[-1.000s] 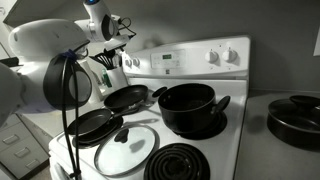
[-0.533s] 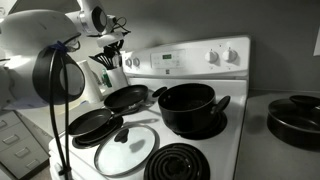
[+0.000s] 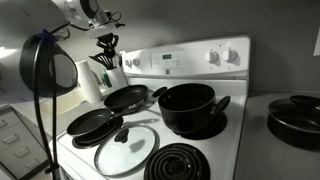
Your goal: Push the button on the left side of the stove
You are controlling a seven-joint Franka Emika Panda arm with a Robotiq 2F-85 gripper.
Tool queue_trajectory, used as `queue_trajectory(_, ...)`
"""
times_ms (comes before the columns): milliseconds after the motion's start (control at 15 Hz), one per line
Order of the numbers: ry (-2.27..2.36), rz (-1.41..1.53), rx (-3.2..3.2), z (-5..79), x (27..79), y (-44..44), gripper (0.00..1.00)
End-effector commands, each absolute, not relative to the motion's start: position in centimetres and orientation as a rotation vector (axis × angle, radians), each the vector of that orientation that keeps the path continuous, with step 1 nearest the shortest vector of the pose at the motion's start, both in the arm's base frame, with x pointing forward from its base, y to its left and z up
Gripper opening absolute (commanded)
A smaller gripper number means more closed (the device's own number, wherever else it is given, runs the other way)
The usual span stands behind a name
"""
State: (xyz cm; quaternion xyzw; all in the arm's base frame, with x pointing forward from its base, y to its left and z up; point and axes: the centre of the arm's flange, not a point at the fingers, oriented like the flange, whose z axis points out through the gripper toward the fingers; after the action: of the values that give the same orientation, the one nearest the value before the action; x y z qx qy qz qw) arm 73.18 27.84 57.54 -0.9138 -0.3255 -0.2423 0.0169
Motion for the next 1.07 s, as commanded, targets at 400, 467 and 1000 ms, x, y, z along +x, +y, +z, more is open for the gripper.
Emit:
queue_trajectory(400,-1.024,-0.653,-2.872,58.6,71.3,27.5,0.69)
queue_trajectory(467,-1.016,-0.654,-2.867,58.7,71.2,27.4,0.75)
queue_trajectory(1000,-1.016,-0.647,-2.862,59.2,70.8,27.4,1.0)
